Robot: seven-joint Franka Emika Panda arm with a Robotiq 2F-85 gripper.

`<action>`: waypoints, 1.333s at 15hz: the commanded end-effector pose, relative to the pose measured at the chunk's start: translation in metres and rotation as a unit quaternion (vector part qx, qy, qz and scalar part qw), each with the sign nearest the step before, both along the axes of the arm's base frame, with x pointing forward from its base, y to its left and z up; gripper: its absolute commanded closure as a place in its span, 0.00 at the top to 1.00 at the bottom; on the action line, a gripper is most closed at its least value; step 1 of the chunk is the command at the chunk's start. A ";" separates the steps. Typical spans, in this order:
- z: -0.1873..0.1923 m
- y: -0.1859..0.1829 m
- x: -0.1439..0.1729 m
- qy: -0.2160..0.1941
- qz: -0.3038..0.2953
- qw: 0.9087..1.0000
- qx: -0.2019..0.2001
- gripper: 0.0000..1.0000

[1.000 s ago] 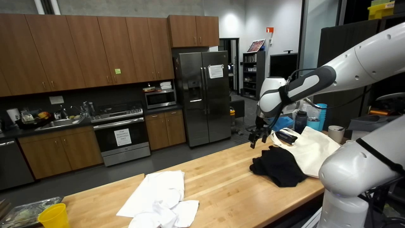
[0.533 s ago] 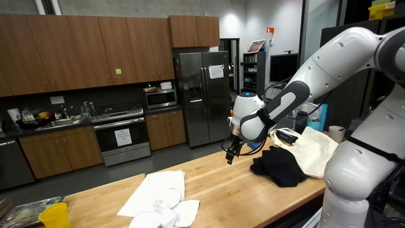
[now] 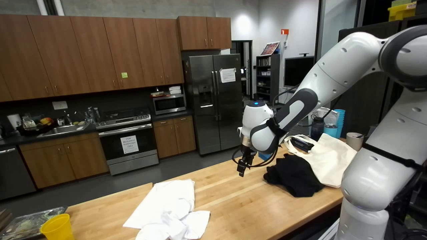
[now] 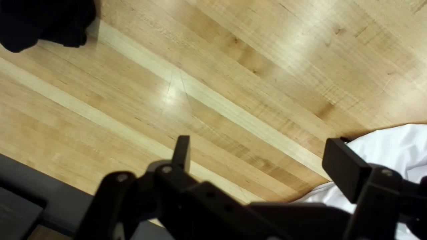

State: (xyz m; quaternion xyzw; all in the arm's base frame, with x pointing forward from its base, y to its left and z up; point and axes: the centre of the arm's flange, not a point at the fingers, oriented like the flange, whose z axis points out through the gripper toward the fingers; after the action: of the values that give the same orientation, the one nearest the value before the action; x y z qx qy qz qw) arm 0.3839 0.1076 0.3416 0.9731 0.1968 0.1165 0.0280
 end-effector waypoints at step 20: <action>-0.104 0.214 0.182 0.137 0.252 0.958 0.024 1.00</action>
State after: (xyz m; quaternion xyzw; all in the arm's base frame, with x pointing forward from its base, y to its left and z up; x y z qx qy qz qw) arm 0.5293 0.3164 0.2667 0.8664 0.4977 0.0088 -0.0394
